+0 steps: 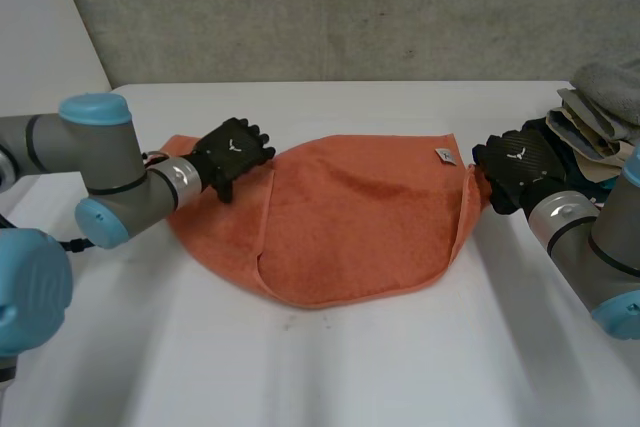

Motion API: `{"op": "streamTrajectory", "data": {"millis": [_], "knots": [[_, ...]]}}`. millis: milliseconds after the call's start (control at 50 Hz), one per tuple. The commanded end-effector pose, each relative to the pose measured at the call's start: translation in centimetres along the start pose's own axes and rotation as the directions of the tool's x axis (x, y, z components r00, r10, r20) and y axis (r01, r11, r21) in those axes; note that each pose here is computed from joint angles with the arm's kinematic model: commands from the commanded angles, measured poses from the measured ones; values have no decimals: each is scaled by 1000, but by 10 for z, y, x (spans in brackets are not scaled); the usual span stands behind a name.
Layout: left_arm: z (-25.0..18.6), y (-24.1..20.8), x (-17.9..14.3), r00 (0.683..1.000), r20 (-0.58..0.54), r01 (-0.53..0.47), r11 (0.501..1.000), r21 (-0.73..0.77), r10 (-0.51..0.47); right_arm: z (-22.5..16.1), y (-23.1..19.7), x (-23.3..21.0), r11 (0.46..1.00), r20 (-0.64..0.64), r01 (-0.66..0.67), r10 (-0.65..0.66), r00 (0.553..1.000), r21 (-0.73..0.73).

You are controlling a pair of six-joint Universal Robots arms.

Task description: Fold the laundry.

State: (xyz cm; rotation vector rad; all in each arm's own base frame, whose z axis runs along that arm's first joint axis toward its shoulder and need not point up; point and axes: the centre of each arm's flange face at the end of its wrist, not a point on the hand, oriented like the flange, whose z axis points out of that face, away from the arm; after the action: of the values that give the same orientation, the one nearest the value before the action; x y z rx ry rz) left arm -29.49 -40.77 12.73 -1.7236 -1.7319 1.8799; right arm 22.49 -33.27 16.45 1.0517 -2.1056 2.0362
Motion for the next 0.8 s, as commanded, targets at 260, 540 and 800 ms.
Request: {"op": "streamTrajectory", "data": {"millis": [260,540,800], "knots": [[11,1,17,999,-43,8,1000,13,-8,4,5,0,999,-4,33,-33,999,-5],[-6,-18,9,1000,-14,-11,999,34,12,4,8,-1,999,2,43,-43,999,-19],[-5,-9,12,1000,-12,-8,1000,24,9,3,8,-3,999,4,42,-42,999,-23]]}}
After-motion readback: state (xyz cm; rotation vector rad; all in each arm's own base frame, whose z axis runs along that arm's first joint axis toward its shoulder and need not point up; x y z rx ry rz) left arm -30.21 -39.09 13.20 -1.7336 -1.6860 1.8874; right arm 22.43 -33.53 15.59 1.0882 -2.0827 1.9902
